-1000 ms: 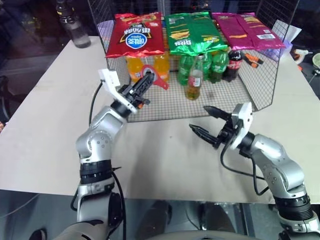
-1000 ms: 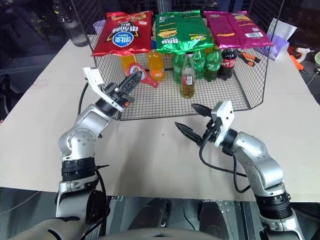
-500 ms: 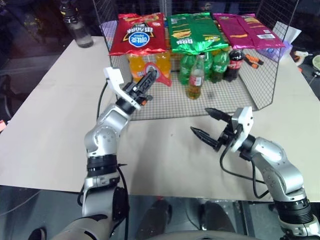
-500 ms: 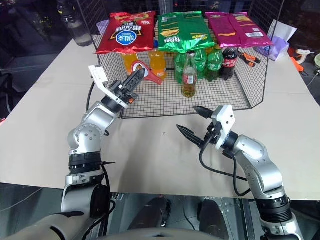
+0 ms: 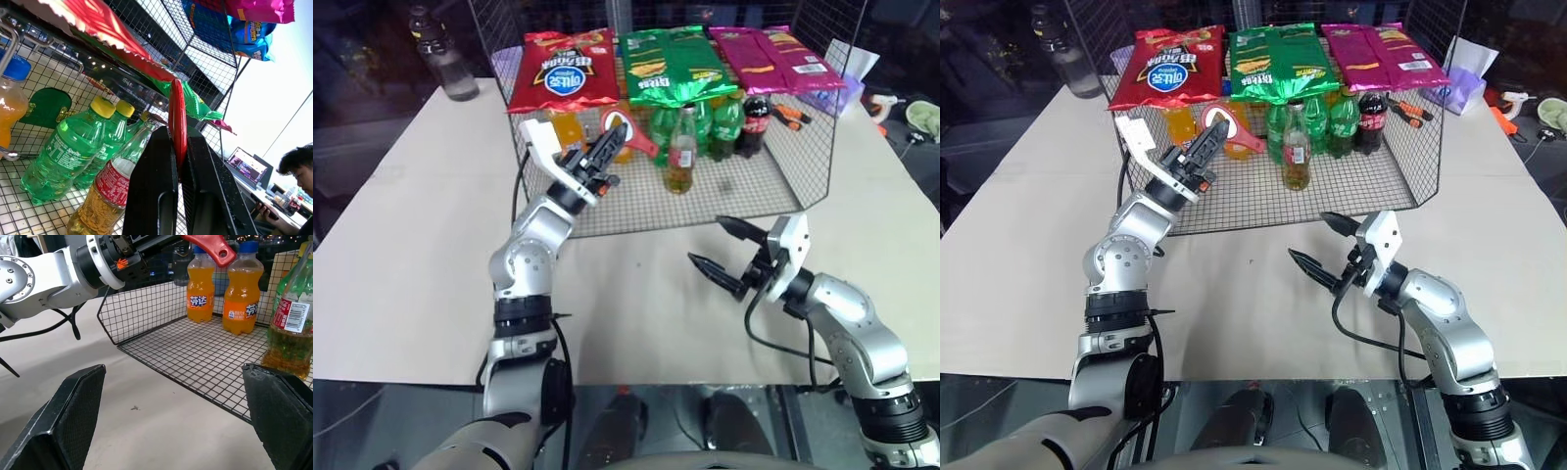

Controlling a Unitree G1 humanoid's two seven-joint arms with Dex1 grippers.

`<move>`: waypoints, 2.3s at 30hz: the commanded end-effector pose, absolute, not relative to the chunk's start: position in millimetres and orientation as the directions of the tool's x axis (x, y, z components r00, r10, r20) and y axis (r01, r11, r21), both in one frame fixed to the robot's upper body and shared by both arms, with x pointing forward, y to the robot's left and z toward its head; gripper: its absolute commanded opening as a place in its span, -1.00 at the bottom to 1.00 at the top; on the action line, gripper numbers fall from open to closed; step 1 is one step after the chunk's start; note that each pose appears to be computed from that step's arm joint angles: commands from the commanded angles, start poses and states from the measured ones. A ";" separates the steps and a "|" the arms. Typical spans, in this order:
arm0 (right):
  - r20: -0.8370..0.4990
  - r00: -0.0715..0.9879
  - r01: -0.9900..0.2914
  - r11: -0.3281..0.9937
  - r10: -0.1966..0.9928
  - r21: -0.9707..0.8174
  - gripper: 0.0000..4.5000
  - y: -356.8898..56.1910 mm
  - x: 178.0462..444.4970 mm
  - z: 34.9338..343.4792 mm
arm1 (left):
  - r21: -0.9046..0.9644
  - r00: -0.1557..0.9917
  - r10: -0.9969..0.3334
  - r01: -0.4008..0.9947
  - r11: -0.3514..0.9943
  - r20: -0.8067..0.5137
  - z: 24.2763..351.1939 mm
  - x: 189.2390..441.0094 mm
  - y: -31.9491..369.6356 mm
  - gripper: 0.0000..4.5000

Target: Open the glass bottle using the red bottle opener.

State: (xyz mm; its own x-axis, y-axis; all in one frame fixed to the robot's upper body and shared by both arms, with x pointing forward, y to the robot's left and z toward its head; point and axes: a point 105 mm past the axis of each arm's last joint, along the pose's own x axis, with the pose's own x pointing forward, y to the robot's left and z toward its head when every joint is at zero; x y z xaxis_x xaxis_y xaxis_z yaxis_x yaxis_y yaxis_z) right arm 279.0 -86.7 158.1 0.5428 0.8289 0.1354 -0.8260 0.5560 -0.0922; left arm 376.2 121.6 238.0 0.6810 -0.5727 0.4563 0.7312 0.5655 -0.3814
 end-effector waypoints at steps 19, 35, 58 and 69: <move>0.079 0.376 -0.912 0.354 0.923 0.205 1.00 -64.4 259.2 184.4 | -0.329 0.269 -0.927 0.928 0.177 0.260 193.0 300.8 61.3 -0.98; -0.020 0.347 -0.909 0.342 0.937 0.237 -0.74 -65.1 257.3 169.9 | -0.324 0.253 -0.932 0.932 0.162 0.262 191.2 301.0 53.5 -1.00; 0.025 0.395 -0.884 0.373 0.918 0.282 -0.99 -66.5 263.6 166.6 | -0.336 0.250 -0.919 0.931 0.142 0.304 195.3 300.2 47.9 -1.00; 0.040 0.393 -0.883 0.365 0.919 0.295 -0.41 -64.0 264.5 167.2 | -0.341 0.245 -0.917 0.931 0.131 0.315 196.9 297.8 46.3 -1.00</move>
